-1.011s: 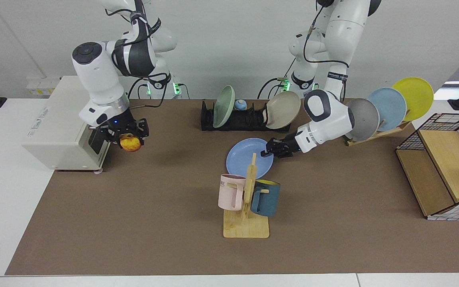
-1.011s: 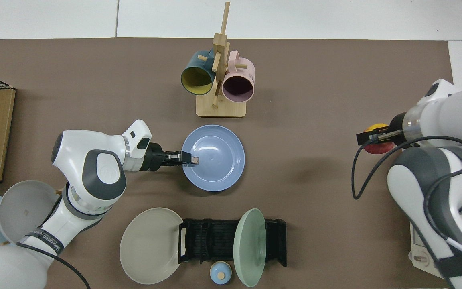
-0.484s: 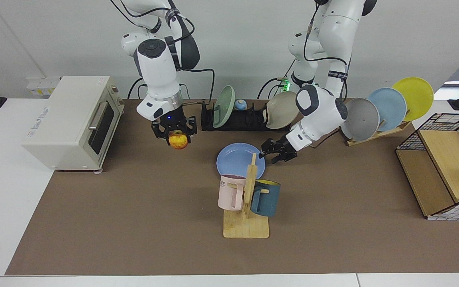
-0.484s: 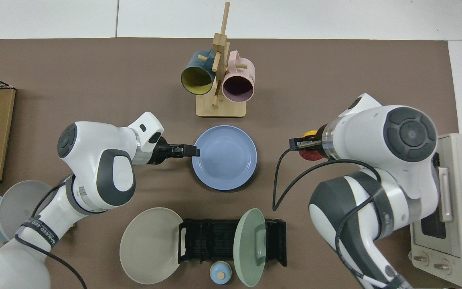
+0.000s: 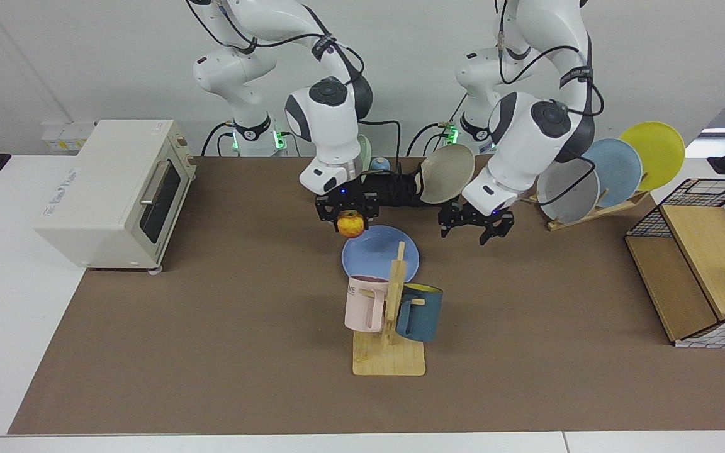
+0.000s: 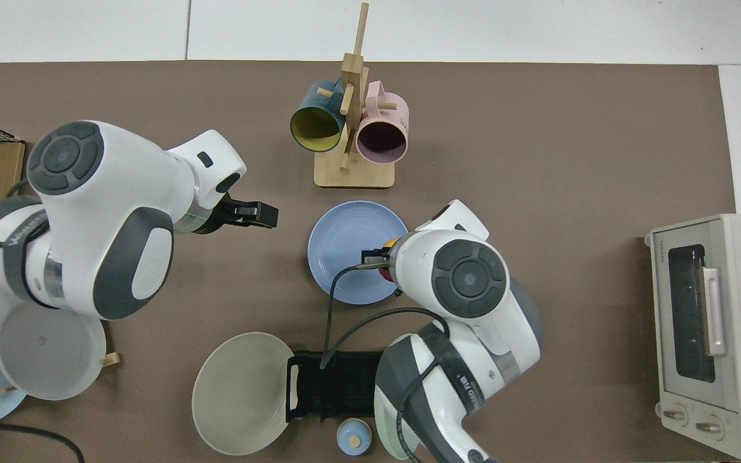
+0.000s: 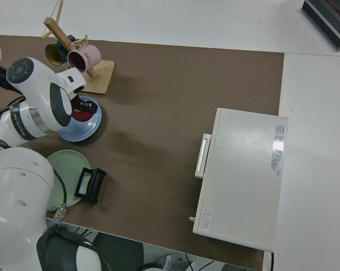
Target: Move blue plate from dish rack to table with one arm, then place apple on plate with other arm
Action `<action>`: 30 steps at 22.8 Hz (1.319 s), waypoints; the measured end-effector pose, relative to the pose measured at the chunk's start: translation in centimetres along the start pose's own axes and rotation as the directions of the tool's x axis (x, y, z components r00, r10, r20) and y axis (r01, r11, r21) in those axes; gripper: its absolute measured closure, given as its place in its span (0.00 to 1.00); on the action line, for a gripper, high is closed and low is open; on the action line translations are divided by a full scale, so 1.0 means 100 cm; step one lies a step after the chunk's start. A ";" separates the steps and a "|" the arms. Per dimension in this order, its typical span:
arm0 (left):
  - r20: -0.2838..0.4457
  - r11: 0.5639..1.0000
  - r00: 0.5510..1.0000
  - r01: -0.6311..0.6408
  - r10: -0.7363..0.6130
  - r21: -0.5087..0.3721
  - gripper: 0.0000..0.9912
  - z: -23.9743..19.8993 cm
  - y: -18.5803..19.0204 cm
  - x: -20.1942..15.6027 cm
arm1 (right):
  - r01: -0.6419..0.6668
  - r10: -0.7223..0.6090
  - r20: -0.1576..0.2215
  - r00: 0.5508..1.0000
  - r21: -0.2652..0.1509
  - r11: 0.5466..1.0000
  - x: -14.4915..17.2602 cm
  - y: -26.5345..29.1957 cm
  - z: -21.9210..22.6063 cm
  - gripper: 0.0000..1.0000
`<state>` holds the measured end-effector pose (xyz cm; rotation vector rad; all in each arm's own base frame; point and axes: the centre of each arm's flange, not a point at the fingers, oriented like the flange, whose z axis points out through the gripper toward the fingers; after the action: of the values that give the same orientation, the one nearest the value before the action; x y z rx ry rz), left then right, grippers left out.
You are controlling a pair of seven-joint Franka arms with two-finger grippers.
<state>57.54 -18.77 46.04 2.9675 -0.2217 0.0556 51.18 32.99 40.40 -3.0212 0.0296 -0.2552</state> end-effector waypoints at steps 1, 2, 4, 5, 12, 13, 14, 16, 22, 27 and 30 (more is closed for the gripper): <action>-0.002 0.999 1.000 -0.002 0.002 0.035 0.00 -0.015 0.002 -0.001 | -0.001 0.001 -0.002 1.000 0.004 1.000 -0.005 -0.010 0.007 0.28; -0.005 0.998 1.000 -0.003 0.003 0.059 0.00 -0.027 0.004 -0.003 | -0.002 0.002 -0.003 1.000 0.007 1.000 -0.010 -0.019 0.015 0.28; -0.008 0.995 1.000 0.000 0.001 0.096 0.00 -0.051 0.010 -0.011 | -0.003 0.003 -0.006 1.000 0.015 1.000 -0.023 -0.039 0.034 0.28; -0.010 0.994 1.000 0.002 -0.001 0.110 0.00 -0.060 0.012 -0.016 | -0.001 0.001 -0.007 1.000 0.018 1.000 -0.028 -0.047 0.043 0.28; -0.022 0.984 1.000 0.019 -0.016 0.177 0.00 -0.114 0.022 -0.047 | 0.039 -0.038 -0.029 0.999 0.019 0.999 -0.039 -0.068 0.087 0.28; -0.024 0.983 1.000 0.021 -0.017 0.185 0.00 -0.120 0.024 -0.051 | 0.039 -0.038 -0.034 0.999 0.018 0.999 -0.038 -0.067 0.088 0.28; -0.025 0.981 1.000 0.023 -0.018 0.193 0.00 -0.126 0.025 -0.056 | 0.040 -0.039 -0.037 0.999 0.016 0.999 -0.037 -0.066 0.088 0.28; -0.028 0.979 0.999 0.026 -0.021 0.204 0.00 -0.135 0.026 -0.062 | 0.043 -0.043 -0.042 0.998 0.012 0.999 -0.035 -0.065 0.088 0.28; -0.020 0.976 0.999 0.041 -0.038 0.213 0.00 -0.141 0.020 -0.067 | 0.066 -0.066 -0.076 0.995 -0.007 0.998 -0.025 -0.057 0.087 0.28; -0.020 0.975 0.998 0.059 -0.056 0.212 0.00 -0.143 0.010 -0.066 | 0.065 -0.066 -0.090 0.994 -0.012 0.998 -0.015 -0.046 0.089 0.28; -0.022 0.975 0.997 0.074 -0.071 0.210 0.00 -0.146 -0.004 -0.064 | 0.067 -0.066 -0.110 0.992 -0.001 0.998 -0.009 -0.041 0.090 0.28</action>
<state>50.96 -14.99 60.01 3.1827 -0.1120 0.0967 51.86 38.09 31.87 -3.0057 -0.0624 -0.4265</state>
